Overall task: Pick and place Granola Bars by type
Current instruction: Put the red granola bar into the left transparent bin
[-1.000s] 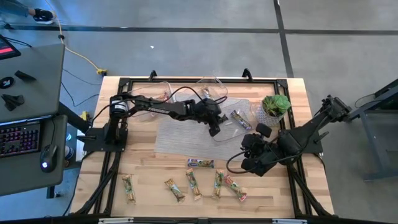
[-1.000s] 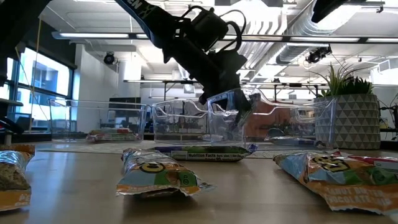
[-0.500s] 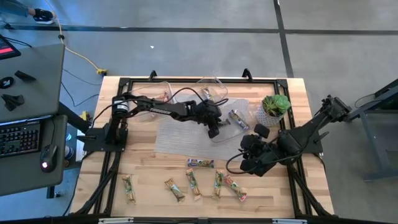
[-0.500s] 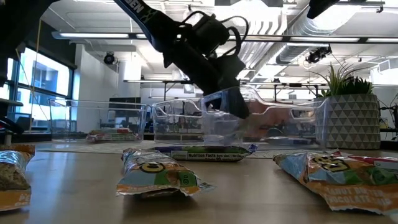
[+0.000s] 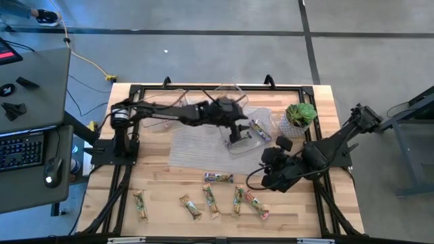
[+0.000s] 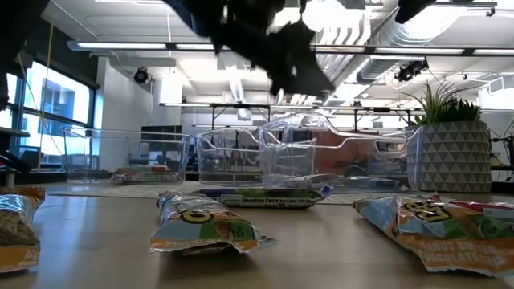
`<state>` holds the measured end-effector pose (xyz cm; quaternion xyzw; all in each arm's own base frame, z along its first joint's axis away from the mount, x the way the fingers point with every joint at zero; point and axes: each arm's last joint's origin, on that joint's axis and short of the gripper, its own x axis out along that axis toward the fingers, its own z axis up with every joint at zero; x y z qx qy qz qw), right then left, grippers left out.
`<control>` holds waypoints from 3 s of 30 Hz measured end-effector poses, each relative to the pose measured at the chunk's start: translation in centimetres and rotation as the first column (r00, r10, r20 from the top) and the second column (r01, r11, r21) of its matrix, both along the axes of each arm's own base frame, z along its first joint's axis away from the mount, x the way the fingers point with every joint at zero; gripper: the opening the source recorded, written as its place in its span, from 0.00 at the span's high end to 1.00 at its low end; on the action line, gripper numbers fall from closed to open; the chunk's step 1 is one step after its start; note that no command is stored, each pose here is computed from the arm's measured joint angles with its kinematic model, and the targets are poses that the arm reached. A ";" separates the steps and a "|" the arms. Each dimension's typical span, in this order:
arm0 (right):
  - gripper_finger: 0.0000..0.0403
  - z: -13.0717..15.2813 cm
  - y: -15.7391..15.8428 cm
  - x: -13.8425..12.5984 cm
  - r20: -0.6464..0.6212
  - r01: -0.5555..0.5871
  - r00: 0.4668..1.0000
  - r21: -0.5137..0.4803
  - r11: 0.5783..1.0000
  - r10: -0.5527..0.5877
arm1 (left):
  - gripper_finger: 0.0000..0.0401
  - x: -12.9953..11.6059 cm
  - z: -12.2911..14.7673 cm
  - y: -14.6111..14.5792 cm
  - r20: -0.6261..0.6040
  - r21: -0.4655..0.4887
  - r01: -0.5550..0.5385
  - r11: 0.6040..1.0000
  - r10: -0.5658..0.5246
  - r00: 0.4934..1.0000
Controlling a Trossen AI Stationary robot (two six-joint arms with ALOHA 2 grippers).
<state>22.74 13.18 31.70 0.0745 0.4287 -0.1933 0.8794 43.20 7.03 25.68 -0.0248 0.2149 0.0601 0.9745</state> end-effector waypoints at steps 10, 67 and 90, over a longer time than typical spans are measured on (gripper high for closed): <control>0.66 -6.5 4.6 4.5 -0.174 -0.111 0.975 0.159 0.981 0.138 | 0.51 -5.6 11.6 -0.9 -0.086 0.121 0.064 0.991 -0.054 0.995; 0.66 -15.0 7.5 7.3 -0.426 -0.040 0.877 0.392 0.919 0.220 | 0.51 -16.3 17.2 -2.5 -0.318 -0.017 -0.056 0.998 0.048 0.947; 0.66 -15.8 7.9 7.4 -0.436 0.090 0.894 0.394 0.915 0.100 | 0.51 -16.3 17.2 -2.5 -0.315 -0.030 -0.069 0.997 0.056 0.947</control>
